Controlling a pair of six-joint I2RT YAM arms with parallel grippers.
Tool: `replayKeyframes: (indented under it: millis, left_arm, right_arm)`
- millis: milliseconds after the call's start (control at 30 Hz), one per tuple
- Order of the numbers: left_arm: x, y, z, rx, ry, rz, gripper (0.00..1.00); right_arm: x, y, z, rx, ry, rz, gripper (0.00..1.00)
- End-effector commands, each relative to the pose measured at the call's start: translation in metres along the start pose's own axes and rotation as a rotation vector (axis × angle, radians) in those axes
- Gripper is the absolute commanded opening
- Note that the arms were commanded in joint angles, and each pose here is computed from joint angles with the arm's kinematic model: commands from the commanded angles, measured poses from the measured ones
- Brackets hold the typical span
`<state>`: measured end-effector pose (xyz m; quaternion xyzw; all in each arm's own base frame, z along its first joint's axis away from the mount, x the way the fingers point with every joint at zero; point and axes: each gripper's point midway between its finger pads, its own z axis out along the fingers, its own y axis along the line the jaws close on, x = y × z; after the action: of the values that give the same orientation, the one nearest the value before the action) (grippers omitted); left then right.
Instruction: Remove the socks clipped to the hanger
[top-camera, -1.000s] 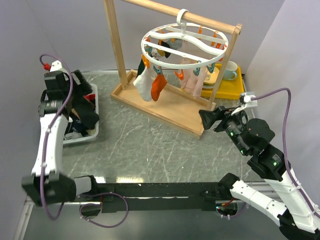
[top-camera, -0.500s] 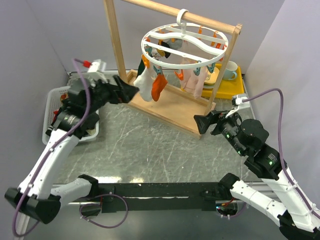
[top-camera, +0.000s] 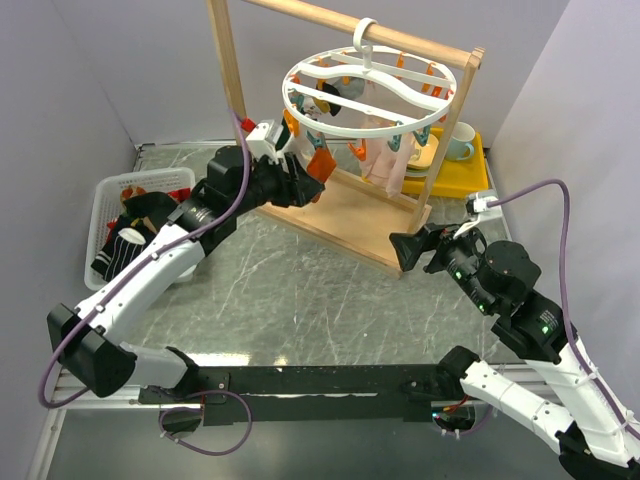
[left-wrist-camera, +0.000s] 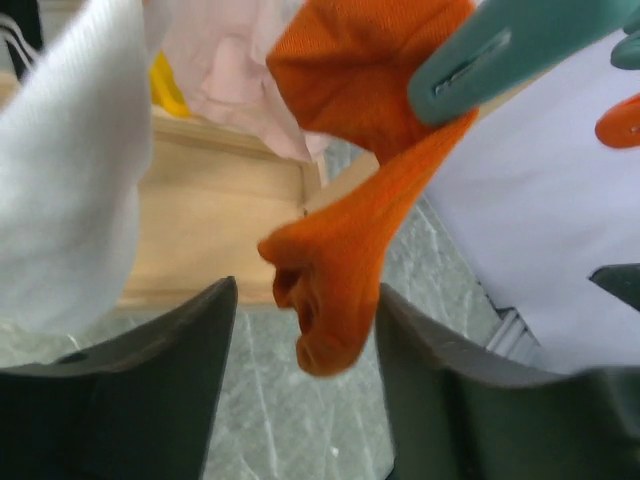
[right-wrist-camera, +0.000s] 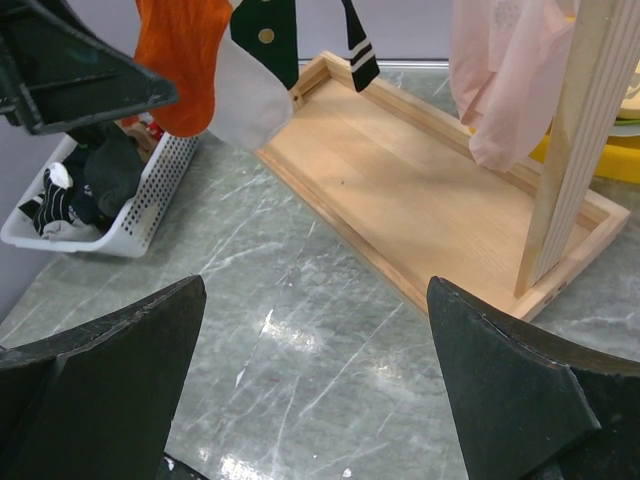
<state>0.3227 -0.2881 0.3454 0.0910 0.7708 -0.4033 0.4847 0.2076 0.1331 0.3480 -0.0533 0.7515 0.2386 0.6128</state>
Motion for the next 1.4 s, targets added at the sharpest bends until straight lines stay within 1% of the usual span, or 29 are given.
replayKeyframes:
  millis: [0, 67, 100, 133, 233, 267, 367, 400, 467, 533, 567, 633, 767, 867, 1067, 1100, 1167, 1267, 1300, 1333, 1367]
  left_arm:
    - [-0.042, -0.020, -0.002, 0.042, -0.137, 0.045, 0.39]
    - [-0.045, -0.019, -0.003, 0.038, -0.164, 0.049, 0.18]
    - [-0.047, -0.022, -0.008, 0.044, -0.177, 0.052, 0.04]
    - [-0.046, -0.022, -0.008, 0.047, -0.186, 0.054, 0.01]
    - [-0.046, -0.028, -0.016, 0.067, -0.206, 0.065, 0.01]
    - [-0.046, -0.030, -0.018, 0.073, -0.211, 0.070, 0.01]
    - [-0.046, -0.041, -0.024, 0.087, -0.227, 0.080, 0.01]
    - [-0.044, -0.050, -0.027, 0.101, -0.228, 0.082, 0.01]
    - [-0.037, -0.060, -0.028, 0.097, -0.209, 0.086, 0.01]
    - [-0.037, -0.072, -0.030, 0.097, -0.215, 0.095, 0.01]
    - [-0.030, -0.085, -0.032, 0.120, -0.203, 0.109, 0.01]
    - [-0.029, -0.092, -0.033, 0.103, -0.212, 0.118, 0.01]
    - [-0.018, -0.114, -0.031, 0.126, -0.189, 0.149, 0.01]
    - [-0.011, -0.127, -0.028, 0.134, -0.180, 0.162, 0.01]
    - [-0.003, -0.148, -0.023, 0.146, -0.200, 0.157, 0.01]
    - [-0.002, -0.150, -0.023, 0.145, -0.205, 0.155, 0.01]
    - [0.000, -0.157, -0.022, 0.145, -0.222, 0.154, 0.01]
    - [0.005, -0.162, -0.020, 0.127, -0.232, 0.160, 0.01]
    - [0.006, -0.163, -0.020, 0.123, -0.237, 0.157, 0.01]
    - [0.007, -0.165, -0.020, 0.121, -0.240, 0.159, 0.01]
    - [0.011, -0.167, -0.020, 0.122, -0.237, 0.160, 0.01]
  right_arm:
    - [-0.007, 0.000, -0.002, -0.001, -0.028, 0.020, 1.00]
    - [-0.009, 0.004, 0.000, -0.011, -0.029, 0.027, 1.00]
    - [-0.011, 0.007, 0.000, -0.026, -0.030, 0.030, 1.00]
    - [-0.011, 0.009, 0.004, -0.029, -0.024, 0.036, 1.00]
    - [-0.021, 0.018, 0.009, -0.050, -0.028, 0.043, 0.99]
    - [-0.033, 0.023, 0.007, -0.067, -0.043, 0.044, 0.99]
    - [-0.044, 0.036, 0.014, -0.090, -0.018, 0.037, 0.99]
    - [-0.046, 0.038, 0.017, -0.086, -0.012, 0.036, 1.00]
    - [-0.056, 0.039, 0.022, -0.069, -0.018, 0.033, 0.97]
    - [-0.064, 0.043, 0.023, -0.075, -0.035, 0.033, 0.92]
    - [-0.069, 0.045, 0.023, -0.084, -0.047, 0.035, 0.91]
    - [-0.075, 0.048, 0.026, -0.088, -0.057, 0.041, 0.89]
    - [-0.081, 0.053, 0.031, -0.091, -0.042, 0.033, 0.88]
    - [-0.088, 0.058, 0.029, -0.110, -0.061, 0.039, 0.87]
    - [-0.104, 0.059, 0.033, -0.092, -0.087, 0.023, 0.86]
    - [-0.102, 0.059, 0.040, -0.083, -0.071, 0.011, 0.85]
    - [-0.112, 0.062, 0.039, -0.086, -0.075, 0.009, 0.83]
    - [-0.120, 0.072, 0.044, -0.114, -0.072, 0.009, 0.76]
    - [-0.118, 0.074, 0.050, -0.117, -0.056, 0.006, 0.72]
    - [-0.124, 0.080, 0.050, -0.139, -0.060, 0.007, 0.70]
    - [-0.121, 0.081, 0.052, -0.140, -0.038, 0.004, 0.69]
